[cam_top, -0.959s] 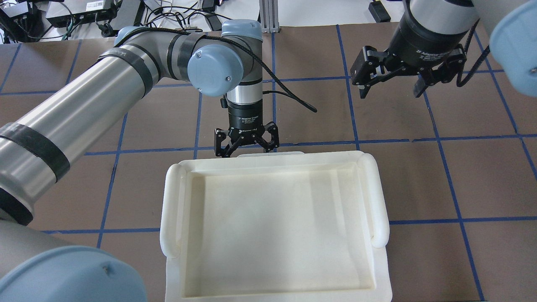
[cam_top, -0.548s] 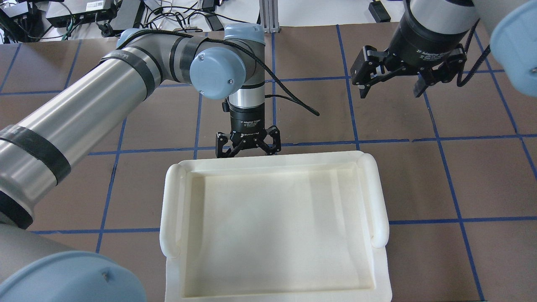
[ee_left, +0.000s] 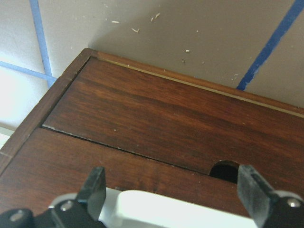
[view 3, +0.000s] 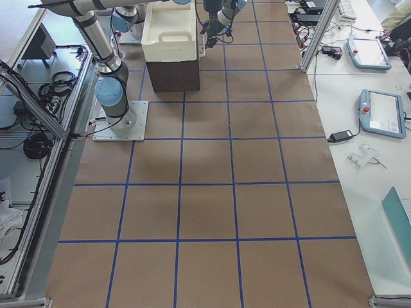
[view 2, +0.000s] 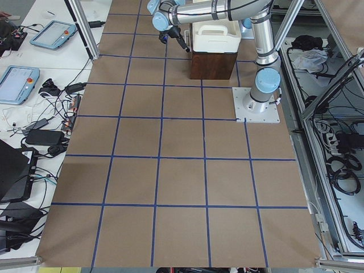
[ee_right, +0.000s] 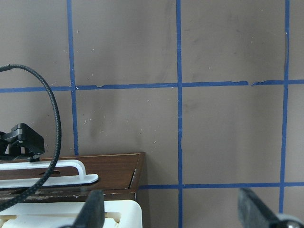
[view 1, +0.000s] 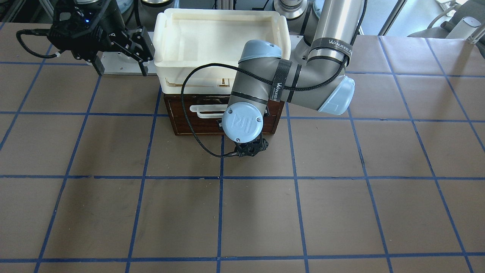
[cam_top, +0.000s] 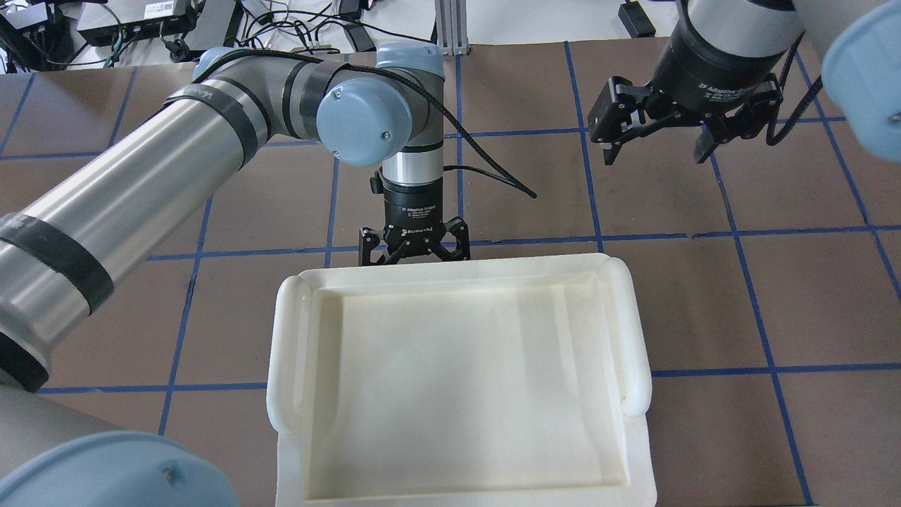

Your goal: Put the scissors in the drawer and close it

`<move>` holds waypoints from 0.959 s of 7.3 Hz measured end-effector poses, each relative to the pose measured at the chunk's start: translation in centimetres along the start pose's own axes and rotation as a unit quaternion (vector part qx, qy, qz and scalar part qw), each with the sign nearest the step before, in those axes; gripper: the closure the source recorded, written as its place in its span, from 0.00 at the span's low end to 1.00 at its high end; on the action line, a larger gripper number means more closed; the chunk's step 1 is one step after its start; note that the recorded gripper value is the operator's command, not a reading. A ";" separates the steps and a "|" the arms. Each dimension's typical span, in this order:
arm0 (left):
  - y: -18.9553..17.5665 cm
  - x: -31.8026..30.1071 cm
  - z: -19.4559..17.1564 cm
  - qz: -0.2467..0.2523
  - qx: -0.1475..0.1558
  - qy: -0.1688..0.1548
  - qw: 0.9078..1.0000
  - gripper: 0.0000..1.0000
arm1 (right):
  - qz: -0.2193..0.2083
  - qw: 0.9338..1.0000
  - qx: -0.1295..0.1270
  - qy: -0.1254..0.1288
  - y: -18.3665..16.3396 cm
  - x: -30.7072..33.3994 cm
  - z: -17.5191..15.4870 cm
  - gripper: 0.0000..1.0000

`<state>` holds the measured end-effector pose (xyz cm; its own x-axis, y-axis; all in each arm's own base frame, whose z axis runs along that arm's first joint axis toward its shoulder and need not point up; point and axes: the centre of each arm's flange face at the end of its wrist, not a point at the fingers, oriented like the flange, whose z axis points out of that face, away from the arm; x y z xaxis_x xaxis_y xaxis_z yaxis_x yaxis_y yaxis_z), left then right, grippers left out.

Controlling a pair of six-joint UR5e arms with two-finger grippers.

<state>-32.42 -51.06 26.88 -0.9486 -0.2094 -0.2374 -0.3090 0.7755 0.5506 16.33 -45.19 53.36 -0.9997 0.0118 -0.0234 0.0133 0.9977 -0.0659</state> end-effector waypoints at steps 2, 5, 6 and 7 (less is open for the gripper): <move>-0.6 -0.3 -1.0 0.001 0.011 0.012 1.000 0.00 | 0.000 1.000 0.000 0.000 0.0 0.0 0.0 0.00; -3.5 -1.6 -4.6 0.019 0.061 0.057 0.996 0.00 | 0.000 1.000 0.000 0.001 0.0 0.0 0.0 0.00; -4.0 -2.6 -6.5 0.032 0.084 0.071 0.993 0.00 | 0.000 1.000 0.001 0.001 0.0 0.0 0.0 0.00; -4.6 -4.1 -8.8 0.047 0.112 0.087 0.989 0.00 | 0.000 1.000 0.001 0.001 0.0 0.0 0.0 0.00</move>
<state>-27.74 -59.06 32.33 -0.9758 -0.2149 -0.0416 -0.2149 0.9050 0.3671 16.32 -45.22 53.38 -0.9997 0.0118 -0.0220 0.0132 0.9977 -0.0672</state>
